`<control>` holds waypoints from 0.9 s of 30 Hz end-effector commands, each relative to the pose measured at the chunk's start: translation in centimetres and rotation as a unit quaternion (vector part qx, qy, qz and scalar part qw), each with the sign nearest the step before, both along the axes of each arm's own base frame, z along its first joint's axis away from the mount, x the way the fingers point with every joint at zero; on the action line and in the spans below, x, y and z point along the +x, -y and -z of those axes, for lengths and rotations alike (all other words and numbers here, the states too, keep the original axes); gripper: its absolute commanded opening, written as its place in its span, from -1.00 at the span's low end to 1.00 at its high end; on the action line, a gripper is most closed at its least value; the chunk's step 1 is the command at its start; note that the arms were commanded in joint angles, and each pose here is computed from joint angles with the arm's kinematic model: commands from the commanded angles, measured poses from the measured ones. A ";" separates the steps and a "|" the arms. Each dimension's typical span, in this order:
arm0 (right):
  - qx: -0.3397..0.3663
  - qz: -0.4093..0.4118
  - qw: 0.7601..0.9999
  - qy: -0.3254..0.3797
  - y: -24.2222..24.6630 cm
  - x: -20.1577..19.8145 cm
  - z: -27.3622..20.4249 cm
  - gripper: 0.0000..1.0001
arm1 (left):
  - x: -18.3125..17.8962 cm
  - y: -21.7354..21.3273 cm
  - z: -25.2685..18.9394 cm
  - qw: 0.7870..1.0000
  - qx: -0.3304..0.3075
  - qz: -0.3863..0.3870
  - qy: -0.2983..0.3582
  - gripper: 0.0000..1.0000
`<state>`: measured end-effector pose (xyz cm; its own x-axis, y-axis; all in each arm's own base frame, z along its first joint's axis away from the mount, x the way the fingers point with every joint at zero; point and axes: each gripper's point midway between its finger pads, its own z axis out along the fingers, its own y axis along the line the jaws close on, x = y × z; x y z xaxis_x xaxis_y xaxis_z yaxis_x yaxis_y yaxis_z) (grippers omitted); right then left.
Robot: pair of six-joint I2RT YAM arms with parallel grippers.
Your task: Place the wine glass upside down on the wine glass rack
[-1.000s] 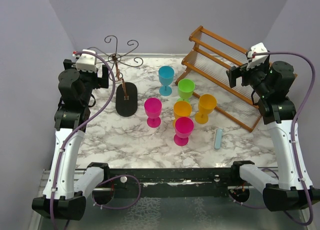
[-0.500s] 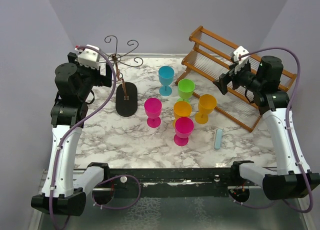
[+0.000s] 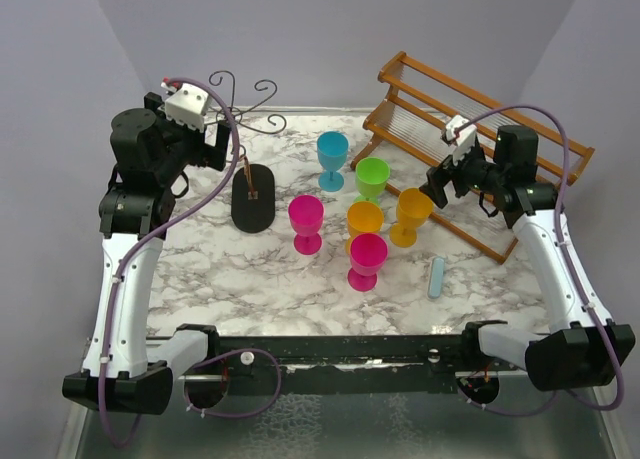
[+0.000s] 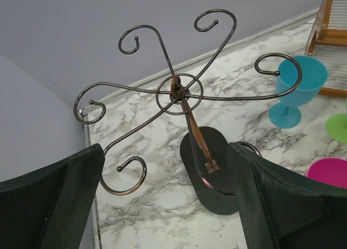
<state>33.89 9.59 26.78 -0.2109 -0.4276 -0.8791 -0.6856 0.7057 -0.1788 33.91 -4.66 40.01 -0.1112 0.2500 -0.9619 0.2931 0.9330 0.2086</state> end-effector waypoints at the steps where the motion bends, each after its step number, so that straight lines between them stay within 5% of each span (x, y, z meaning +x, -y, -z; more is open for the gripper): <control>1: -0.031 0.013 0.999 -0.028 0.5 -0.1 2.5 0.85 | 0.0 -0.1 -0.4 1.000 0.025 0.012 0.001 0.98; 27: -0.114 0.036 0.978 -0.173 -0.6 0.8 10.9 -0.39 | 0.7 -1.1 0.3 0.999 0.049 -0.009 -0.003 0.98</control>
